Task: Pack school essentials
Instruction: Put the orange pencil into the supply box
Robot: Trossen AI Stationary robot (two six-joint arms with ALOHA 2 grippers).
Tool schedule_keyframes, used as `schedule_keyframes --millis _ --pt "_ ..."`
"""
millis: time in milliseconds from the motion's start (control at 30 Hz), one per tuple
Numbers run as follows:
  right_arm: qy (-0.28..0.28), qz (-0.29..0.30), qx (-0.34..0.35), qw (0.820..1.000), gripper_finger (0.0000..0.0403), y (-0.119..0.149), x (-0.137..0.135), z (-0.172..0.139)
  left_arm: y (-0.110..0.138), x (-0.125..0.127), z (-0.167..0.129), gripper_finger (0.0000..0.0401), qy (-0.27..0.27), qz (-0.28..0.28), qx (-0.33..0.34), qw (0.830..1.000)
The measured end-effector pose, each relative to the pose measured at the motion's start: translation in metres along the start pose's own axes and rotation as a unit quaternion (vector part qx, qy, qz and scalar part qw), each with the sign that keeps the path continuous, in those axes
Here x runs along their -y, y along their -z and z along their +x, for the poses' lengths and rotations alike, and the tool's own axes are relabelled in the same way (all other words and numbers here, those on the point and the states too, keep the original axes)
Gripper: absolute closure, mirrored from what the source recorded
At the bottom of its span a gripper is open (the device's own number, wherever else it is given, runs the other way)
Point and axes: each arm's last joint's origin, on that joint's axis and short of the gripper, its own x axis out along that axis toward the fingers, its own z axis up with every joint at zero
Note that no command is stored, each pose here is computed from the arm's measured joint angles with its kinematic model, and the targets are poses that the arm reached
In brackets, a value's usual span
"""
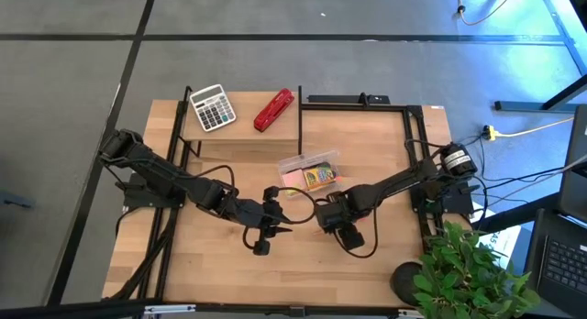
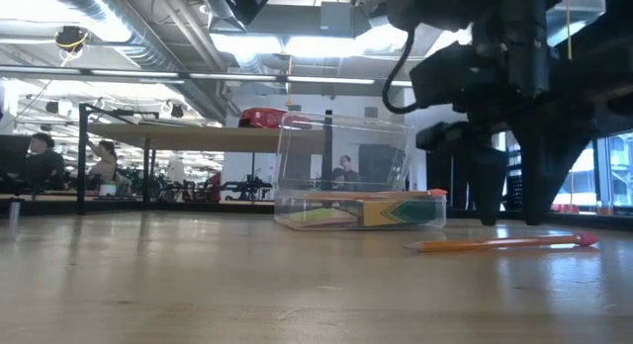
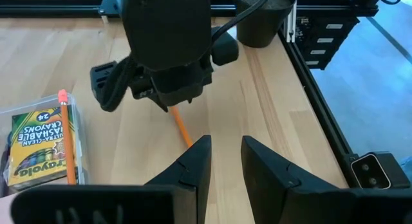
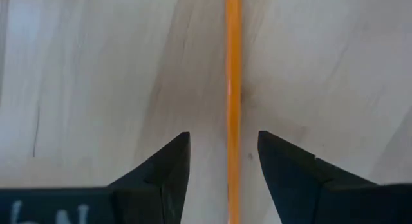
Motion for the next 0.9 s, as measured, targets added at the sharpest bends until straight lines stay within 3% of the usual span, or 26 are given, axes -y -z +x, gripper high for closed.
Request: schedule_keyframes --millis 300,500,900 --pt "0.008 -0.007 0.020 1.000 0.0219 0.011 0.002 0.018 0.000 0.000 0.000 0.0323 -0.004 -0.001 0.001 1.000" --pt "0.014 0.038 0.026 0.999 0.0226 0.015 0.003 0.023 0.000 0.000 0.000 0.0323 -0.004 -0.001 0.001 1.000" --pt "0.021 0.040 0.038 0.998 0.0337 0.013 0.004 0.024 0.000 -0.001 0.000 0.0323 -0.007 -0.001 0.002 1.000"
